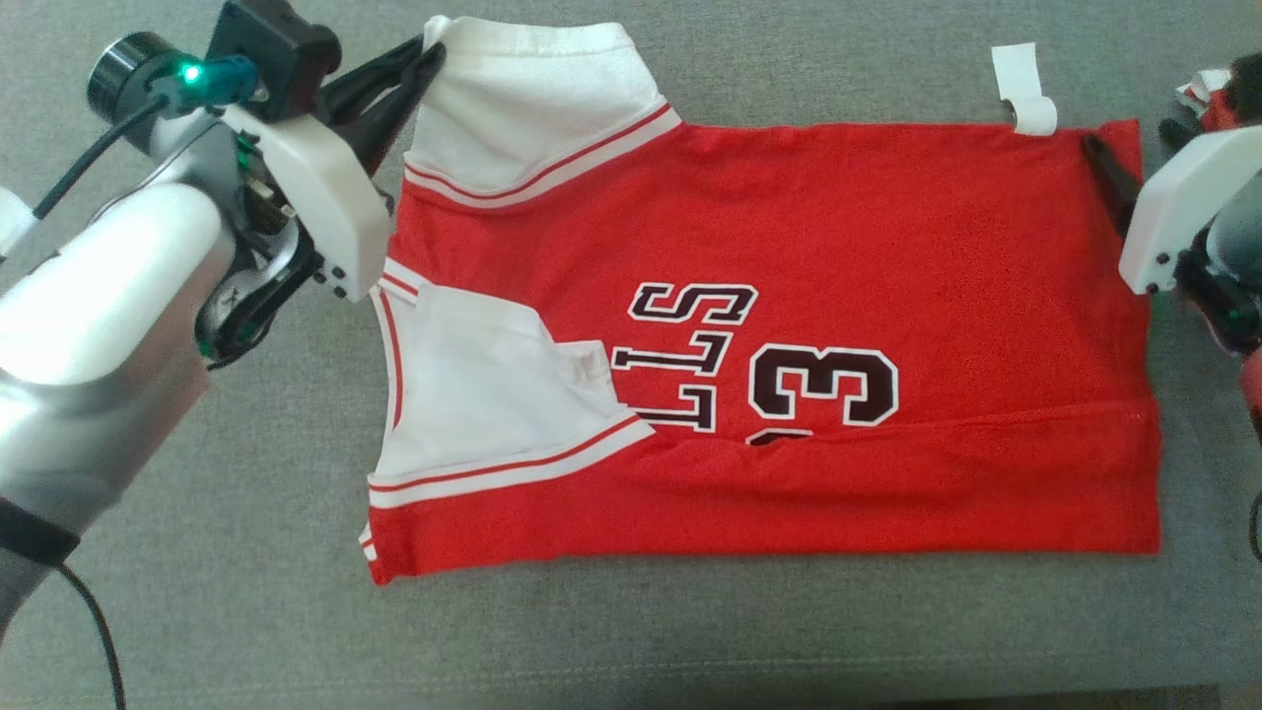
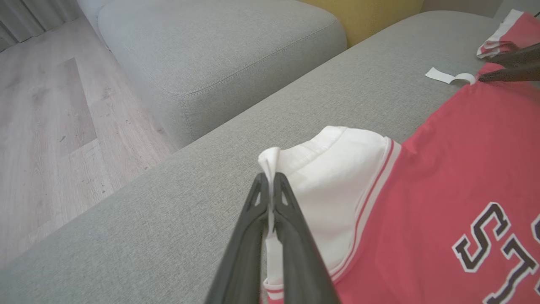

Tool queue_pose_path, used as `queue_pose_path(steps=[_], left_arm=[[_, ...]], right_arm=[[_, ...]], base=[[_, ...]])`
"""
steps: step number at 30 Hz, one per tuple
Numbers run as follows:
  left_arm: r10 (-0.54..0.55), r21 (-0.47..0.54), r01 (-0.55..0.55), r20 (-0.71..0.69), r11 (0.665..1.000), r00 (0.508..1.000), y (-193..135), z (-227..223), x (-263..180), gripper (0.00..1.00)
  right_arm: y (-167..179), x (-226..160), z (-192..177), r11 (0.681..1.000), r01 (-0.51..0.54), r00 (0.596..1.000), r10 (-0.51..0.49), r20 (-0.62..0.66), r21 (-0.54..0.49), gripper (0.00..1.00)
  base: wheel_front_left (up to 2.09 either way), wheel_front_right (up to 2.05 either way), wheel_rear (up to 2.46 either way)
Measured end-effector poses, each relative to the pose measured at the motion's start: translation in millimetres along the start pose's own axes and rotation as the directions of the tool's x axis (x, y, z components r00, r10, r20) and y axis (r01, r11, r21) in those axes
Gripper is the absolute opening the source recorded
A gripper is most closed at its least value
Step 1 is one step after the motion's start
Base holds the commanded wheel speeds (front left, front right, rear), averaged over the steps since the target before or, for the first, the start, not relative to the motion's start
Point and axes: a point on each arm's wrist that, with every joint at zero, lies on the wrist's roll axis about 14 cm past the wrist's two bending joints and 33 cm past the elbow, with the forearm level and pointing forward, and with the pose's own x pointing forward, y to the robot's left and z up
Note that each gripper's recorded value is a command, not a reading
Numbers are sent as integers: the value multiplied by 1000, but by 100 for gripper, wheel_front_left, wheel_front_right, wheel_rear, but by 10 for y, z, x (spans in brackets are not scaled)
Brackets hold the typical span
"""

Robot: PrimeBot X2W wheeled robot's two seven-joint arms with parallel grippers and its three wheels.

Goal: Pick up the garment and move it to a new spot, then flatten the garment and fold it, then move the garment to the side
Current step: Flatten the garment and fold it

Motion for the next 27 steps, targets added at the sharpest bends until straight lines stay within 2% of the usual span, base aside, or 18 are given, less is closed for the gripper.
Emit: queue_pose_path(steps=[7, 8, 9, 13, 17, 20, 21, 27], left_arm=[[-1, -3, 1, -13, 1000, 1000, -2, -53, 11, 0], [0, -3, 0, -15, 1000, 1000, 2, -65, 16, 0], [1, -4, -1, -18, 1000, 1000, 7, -76, 20, 0], [28, -1, -28, -31, 1000, 999, 74, -113, 9, 0], [76, -8, -76, -10, 997, 997, 209, -101, -12, 0], [120, -14, -120, 18, 993, 993, 340, -84, -18, 0], [120, -14, -120, 18, 993, 993, 340, -84, -18, 0], [187, 0, -187, 68, 982, 980, 608, -25, 9, 0]], right_arm=[[47, 54, 22, 1000, -23, 1000, 23, -9, 14, 100], [51, 59, 24, 1000, -25, 1000, 25, -12, 9, 57], [49, 60, 36, 1000, -26, 1000, 26, -12, 0, 0], [96, 42, 80, 999, -44, 999, 44, 7, -3, 0], [114, -6, 286, 998, -56, 992, 56, 114, -6, 0], [144, -41, 586, 997, -75, 972, 72, 223, 6, 0], [144, -41, 586, 997, -75, 972, 72, 223, 6, 0], [247, -70, 1083, 994, -113, 917, 109, 385, -13, 0]], base=[[0, 0, 0], [0, 0, 0], [0, 0, 0], [0, 0, 0], [0, 0, 0], [0, 0, 0], [0, 0, 0], [0, 0, 0]])
